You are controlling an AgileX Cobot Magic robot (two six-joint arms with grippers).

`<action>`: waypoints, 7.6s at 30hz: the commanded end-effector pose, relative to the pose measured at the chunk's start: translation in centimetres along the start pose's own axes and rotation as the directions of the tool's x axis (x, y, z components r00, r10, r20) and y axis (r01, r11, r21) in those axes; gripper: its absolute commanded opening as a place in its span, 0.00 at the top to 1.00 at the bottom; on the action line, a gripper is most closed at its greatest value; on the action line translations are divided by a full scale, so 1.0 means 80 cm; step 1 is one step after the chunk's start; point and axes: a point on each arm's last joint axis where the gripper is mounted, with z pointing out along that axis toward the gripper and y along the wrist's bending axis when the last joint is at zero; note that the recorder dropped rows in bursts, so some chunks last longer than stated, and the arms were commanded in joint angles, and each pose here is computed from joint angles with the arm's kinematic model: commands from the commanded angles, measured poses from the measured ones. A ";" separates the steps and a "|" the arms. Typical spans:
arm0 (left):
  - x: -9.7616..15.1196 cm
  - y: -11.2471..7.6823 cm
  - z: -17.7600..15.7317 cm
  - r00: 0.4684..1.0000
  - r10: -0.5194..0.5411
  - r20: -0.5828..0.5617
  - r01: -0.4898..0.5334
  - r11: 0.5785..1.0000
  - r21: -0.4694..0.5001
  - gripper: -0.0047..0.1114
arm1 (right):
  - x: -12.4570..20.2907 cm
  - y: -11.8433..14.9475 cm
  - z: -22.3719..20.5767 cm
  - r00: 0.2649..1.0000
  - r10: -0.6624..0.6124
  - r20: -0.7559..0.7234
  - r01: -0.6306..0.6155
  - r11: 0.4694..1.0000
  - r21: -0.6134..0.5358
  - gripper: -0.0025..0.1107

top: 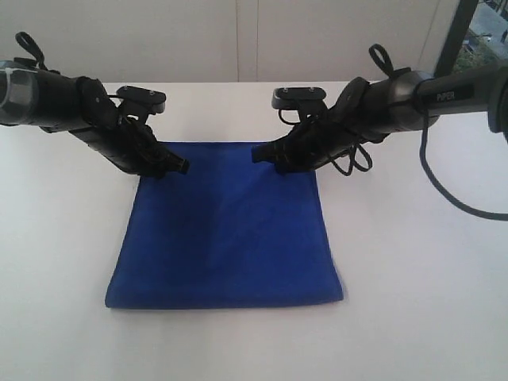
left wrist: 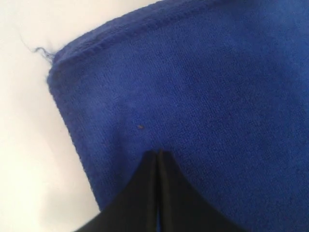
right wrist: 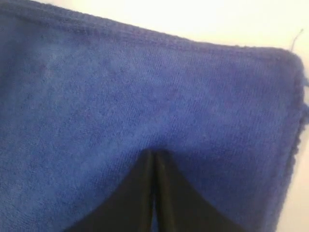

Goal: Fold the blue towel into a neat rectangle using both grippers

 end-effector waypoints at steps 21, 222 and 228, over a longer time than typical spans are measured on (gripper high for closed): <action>0.046 -0.047 -0.172 0.967 -0.007 -0.253 0.041 0.991 0.130 0.96 | 0.041 0.048 -0.177 0.956 -0.086 -0.282 0.052 0.991 -0.125 0.95; 0.035 -0.029 -0.138 0.840 0.542 0.036 -0.540 0.840 -0.045 0.96 | 0.015 0.036 -0.166 0.783 -0.622 -0.005 0.615 0.774 0.148 0.98; 0.030 -0.015 -0.119 0.842 0.535 0.071 -0.527 0.843 -0.111 0.96 | 0.004 0.024 -0.150 0.794 -0.607 0.001 0.598 0.783 0.170 0.98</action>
